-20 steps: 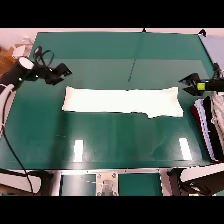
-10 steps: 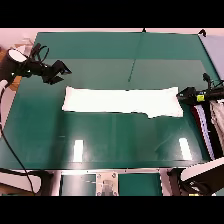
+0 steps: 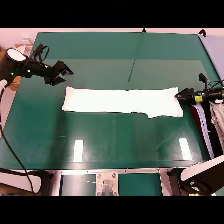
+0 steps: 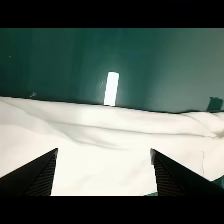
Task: Fold the shirts.
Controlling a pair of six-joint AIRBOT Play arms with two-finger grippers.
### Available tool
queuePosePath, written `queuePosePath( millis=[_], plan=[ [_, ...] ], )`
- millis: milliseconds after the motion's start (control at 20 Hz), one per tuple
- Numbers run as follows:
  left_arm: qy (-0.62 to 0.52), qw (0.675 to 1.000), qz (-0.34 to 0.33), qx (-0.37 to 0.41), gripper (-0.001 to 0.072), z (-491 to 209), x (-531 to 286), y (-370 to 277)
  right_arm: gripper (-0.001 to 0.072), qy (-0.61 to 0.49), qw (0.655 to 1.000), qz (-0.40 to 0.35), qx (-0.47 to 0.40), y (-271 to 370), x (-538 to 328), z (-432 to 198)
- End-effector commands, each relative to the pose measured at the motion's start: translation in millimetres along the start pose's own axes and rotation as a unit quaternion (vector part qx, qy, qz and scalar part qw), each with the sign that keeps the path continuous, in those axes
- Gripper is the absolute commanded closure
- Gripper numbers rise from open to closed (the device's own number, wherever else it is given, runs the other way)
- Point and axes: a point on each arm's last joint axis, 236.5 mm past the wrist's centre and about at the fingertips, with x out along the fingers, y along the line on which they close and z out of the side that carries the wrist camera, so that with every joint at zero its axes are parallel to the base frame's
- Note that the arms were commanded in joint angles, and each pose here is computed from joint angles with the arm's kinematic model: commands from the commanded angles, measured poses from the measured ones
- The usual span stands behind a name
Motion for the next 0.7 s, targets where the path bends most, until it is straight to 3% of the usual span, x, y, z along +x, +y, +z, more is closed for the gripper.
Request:
queuePosePath(
  millis=[0, 650],
  plan=[
    [0.002, 1.000, -0.004, 0.003, 0.0048, -0.6, -0.1, -1.7, 0.0021, -0.001, 1.000, 0.018, -0.022, 13.1, -33.9, 5.5],
    [-0.002, 1.000, -0.004, 0.006, 0.0048, 1.4, -0.1, -1.6, 0.0011, 0.072, 0.996, -0.009, -0.051, 1.1, -2.5, -16.0]
  ],
)
